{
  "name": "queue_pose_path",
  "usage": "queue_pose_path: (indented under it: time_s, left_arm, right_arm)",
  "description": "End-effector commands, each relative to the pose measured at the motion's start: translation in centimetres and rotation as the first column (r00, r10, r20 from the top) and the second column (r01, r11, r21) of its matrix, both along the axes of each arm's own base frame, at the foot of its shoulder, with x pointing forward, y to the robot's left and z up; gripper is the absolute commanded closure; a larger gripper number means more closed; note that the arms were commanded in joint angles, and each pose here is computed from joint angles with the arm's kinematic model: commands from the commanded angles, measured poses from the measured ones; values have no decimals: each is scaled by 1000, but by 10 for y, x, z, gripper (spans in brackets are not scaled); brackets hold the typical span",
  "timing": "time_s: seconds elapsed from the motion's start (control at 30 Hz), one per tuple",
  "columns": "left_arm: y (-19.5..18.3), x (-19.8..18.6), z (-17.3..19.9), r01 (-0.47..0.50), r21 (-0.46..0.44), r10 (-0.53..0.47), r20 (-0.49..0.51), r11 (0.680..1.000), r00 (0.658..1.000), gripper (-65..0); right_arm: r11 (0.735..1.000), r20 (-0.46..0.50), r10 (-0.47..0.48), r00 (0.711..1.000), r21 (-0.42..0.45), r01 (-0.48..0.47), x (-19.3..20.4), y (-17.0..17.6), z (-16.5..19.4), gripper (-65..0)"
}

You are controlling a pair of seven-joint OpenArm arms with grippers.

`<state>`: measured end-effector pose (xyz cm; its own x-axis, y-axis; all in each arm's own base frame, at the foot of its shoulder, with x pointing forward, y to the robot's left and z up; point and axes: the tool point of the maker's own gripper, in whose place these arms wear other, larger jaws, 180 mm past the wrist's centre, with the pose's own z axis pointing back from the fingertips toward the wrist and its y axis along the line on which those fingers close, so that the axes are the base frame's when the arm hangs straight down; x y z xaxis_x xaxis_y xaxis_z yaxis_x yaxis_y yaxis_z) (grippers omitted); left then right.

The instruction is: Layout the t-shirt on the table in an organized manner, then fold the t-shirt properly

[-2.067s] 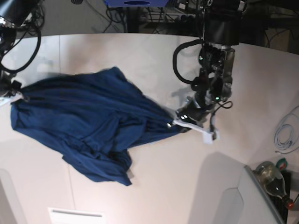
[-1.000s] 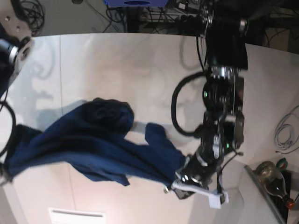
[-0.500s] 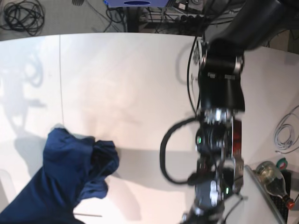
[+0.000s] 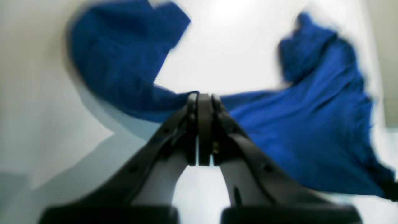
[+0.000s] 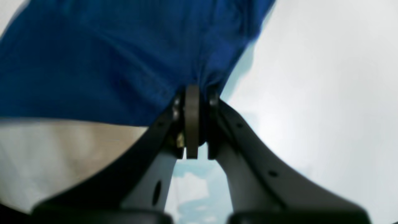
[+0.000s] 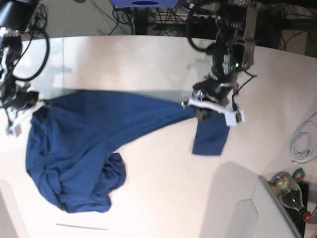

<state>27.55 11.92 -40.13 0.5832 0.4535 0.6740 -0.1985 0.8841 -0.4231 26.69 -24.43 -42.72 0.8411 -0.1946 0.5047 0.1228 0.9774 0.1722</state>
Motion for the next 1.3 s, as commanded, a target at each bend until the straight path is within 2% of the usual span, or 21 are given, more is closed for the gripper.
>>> queue_pose_path:
  time_s: [0.0, 0.17, 0.4, 0.47, 0.6, 0.67, 0.7, 0.9, 1.03, 1.13, 1.27]
  left_arm:
    - [3, -4, 4, -6, 6, 5, 21, 1000, 1000, 0]
    - [7, -45, -22, 0, 20, 1, -80, 1000, 997, 0]
    - [9, -53, -26, 8, 28, -5, -102, 1000, 995, 0]
    - [8, -53, -26, 9, 25, -6, -104, 1000, 995, 0]
    - [-13, -55, -27, 63, 5, -62, -106, 998, 992, 0]
    - [-22, -57, -28, 85, -5, -85, -109, 996, 990, 0]
    - [-25, -57, -28, 92, -8, -92, -108, 996, 990, 0]
    - [-32, -59, -27, 106, -16, -107, -109, 994, 988, 0]
    - [-29, -60, -27, 100, -14, -101, -111, 995, 989, 0]
    - [-29, -63, -27, 99, -15, -100, -114, 995, 988, 0]
    - [-31, -59, -10, 102, -19, -103, -69, 995, 992, -188]
  right_arm:
    - [1000, 37, -5, 999, -24, 6, 3, -10, 8, -2]
    - [999, -31, -31, 999, -17, 30, -33, -15, -21, -2]
    - [992, -172, -111, 979, 32, 118, -73, -22, -67, -23]
    - [986, -169, -156, 973, 39, 164, -77, -28, -67, -87]
    - [977, -104, -213, 972, 9, 215, -75, -50, -47, -312]
    - [974, -41, -227, 973, -20, 226, -68, -60, -27, -384]
    - [973, -12, -229, 973, -33, 229, -65, -64, -17, -390]
    - [972, 165, -210, 964, -66, 223, -35, -63, 26, -389]
    - [972, 210, -215, 954, -51, 230, -8, -65, 35, -389]
    - [978, 212, -144, 967, -117, 172, 28, -64, 34, -390]
    - [977, 208, -55, 977, -191, 95, 77, -60, 16, -390]
